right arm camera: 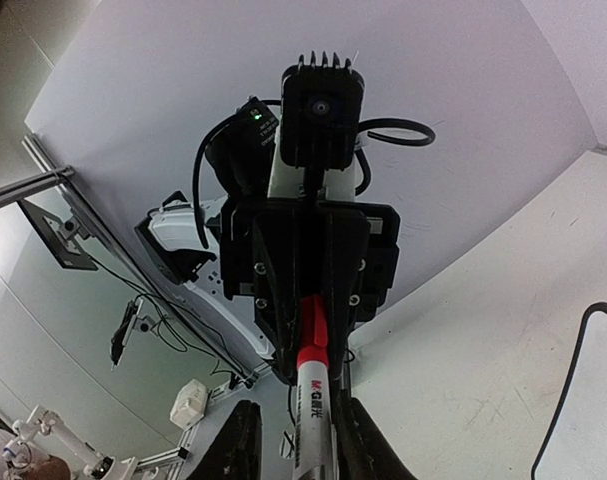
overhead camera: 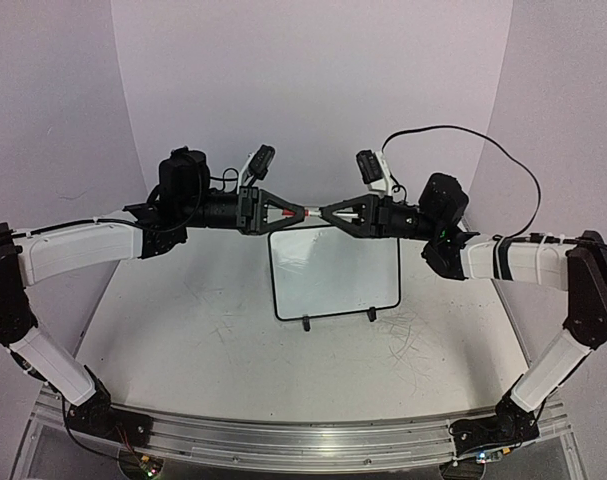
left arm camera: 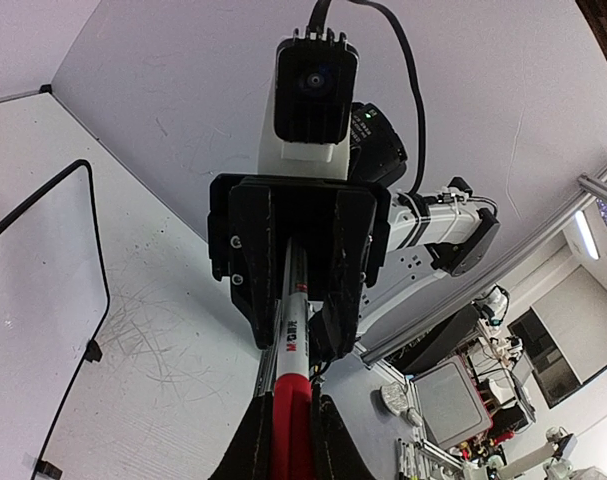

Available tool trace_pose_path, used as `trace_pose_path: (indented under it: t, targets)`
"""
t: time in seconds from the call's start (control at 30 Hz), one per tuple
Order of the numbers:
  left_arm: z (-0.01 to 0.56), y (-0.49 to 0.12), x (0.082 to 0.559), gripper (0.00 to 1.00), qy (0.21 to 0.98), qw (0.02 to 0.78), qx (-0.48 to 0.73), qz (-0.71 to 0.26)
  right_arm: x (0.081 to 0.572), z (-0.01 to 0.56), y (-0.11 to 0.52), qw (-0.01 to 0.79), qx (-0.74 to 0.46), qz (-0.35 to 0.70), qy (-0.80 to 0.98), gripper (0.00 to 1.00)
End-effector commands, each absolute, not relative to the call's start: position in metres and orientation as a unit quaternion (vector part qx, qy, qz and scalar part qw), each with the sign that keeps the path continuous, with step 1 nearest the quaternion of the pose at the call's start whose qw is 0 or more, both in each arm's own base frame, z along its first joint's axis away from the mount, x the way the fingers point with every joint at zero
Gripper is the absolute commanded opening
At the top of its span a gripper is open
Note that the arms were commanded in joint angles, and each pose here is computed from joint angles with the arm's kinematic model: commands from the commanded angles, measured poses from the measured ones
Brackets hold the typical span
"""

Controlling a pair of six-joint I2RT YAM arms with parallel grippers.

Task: Write a sentence on the whiteboard
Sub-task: Open the whiteboard marker without the cap from the pen cap.

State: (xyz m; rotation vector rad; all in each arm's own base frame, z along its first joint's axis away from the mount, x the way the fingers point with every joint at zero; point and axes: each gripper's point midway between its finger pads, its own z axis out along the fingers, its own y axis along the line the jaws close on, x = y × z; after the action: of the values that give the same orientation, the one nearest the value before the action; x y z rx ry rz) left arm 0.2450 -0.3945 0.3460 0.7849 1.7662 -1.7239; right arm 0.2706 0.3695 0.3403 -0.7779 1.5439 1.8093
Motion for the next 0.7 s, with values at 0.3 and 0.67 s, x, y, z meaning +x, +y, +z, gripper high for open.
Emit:
trace_pose_path:
  t: [0.3,0.67]
  targets:
    - [0.3587,-0.3947,0.2381,0.0,0.636,0.276,0.304,-0.653,0.2671,0.3567,0.375,0.332,-0.322,0.692,0.554,0.15]
    - [0.3534,-0.3918,0.2399,0.0,0.644,0.279,0.293,-0.649,0.2723,0.3577,0.3694,0.353,-0.302,0.686,0.559,0.0]
